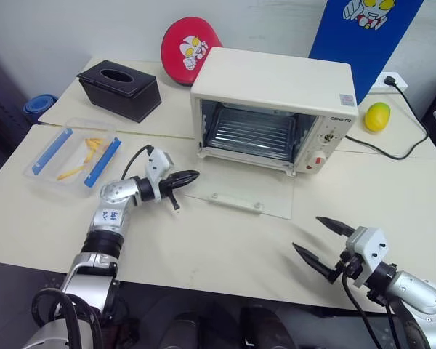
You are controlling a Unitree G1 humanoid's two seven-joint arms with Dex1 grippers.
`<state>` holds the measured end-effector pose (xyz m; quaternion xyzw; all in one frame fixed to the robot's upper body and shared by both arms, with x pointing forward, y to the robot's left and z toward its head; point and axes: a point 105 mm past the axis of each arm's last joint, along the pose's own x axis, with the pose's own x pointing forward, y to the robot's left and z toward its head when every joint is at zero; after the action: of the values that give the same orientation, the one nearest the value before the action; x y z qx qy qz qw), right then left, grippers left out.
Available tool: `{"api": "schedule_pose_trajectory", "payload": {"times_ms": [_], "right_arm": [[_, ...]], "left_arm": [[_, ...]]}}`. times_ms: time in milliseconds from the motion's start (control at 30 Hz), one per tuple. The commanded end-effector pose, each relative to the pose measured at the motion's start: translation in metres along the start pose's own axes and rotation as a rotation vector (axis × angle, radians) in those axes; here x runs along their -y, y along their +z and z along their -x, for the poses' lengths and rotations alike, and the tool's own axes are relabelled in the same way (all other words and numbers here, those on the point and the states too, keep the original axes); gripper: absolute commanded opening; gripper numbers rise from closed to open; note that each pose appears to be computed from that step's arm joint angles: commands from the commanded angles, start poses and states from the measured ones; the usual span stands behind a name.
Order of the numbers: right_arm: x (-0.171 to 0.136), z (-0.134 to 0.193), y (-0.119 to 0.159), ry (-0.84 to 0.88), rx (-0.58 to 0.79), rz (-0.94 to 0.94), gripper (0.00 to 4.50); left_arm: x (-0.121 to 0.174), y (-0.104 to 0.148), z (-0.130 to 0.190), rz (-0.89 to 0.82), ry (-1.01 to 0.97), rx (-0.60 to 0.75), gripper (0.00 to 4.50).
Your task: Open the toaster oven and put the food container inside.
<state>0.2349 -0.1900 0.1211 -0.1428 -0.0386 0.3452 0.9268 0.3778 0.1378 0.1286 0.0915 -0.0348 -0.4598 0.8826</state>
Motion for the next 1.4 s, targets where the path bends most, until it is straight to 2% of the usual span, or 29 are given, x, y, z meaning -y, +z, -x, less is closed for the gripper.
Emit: {"api": "schedule_pose_trajectory", "payload": {"times_ms": [33, 67, 100, 200, 267, 300, 467, 533, 600, 700, 833, 967, 1067, 1267, 1400], "right_arm": [[-0.005, -0.014, 0.020, 0.071, 0.134, -0.028, 4.50], [-0.006, -0.020, 0.026, 0.091, 0.177, -0.050, 4.50], [-0.006, -0.026, 0.031, 0.105, 0.219, -0.052, 4.50], [-0.008, -0.039, 0.040, 0.142, 0.284, -0.037, 4.50], [-0.011, -0.049, 0.046, 0.181, 0.327, -0.023, 4.50], [-0.014, -0.054, 0.050, 0.215, 0.349, -0.010, 4.50], [-0.016, -0.067, 0.065, 0.269, 0.431, -0.023, 4.50], [-0.020, -0.070, 0.070, 0.308, 0.447, 0.003, 4.50], [-0.026, -0.072, 0.073, 0.349, 0.462, 0.020, 4.50], [-0.036, -0.075, 0.072, 0.418, 0.458, 0.022, 4.50], [-0.040, -0.079, 0.070, 0.467, 0.444, 0.016, 4.50], [-0.035, -0.089, 0.073, 0.467, 0.456, 0.039, 4.50], [-0.034, -0.092, 0.075, 0.477, 0.462, 0.055, 4.50], [-0.034, -0.091, 0.072, 0.444, 0.459, 0.053, 4.50], [-0.036, -0.088, 0.071, 0.407, 0.459, 0.044, 4.50]], "left_arm": [[-0.005, 0.020, 0.024, 0.057, 0.110, 0.134, 0.60], [-0.006, 0.026, 0.036, 0.072, 0.144, 0.180, 0.96], [-0.006, 0.031, 0.050, 0.079, 0.184, 0.208, 1.04], [-0.009, 0.037, 0.093, 0.078, 0.340, 0.233, 1.99], [-0.011, 0.032, 0.139, 0.088, 0.497, 0.214, 2.58], [-0.011, 0.027, 0.171, 0.114, 0.618, 0.207, 2.85], [0.011, 0.018, 0.282, 0.216, 1.084, 0.228, 4.39], [0.019, 0.008, 0.316, 0.346, 1.243, 0.264, 4.45], [0.027, -0.002, 0.332, 0.429, 1.326, 0.242, 4.45], [0.021, 0.007, 0.320, 0.445, 1.274, 0.250, 4.45], [-0.006, 0.016, 0.298, 0.561, 1.266, 0.232, 4.45], [-0.031, 0.016, 0.268, 0.745, 1.244, 0.140, 4.45], [-0.054, 0.022, 0.251, 0.782, 1.260, 0.107, 4.45], [-0.082, 0.010, 0.232, 0.958, 1.311, 0.074, 4.45], [-0.091, -0.002, 0.228, 0.965, 1.340, -0.026, 4.45]]}}
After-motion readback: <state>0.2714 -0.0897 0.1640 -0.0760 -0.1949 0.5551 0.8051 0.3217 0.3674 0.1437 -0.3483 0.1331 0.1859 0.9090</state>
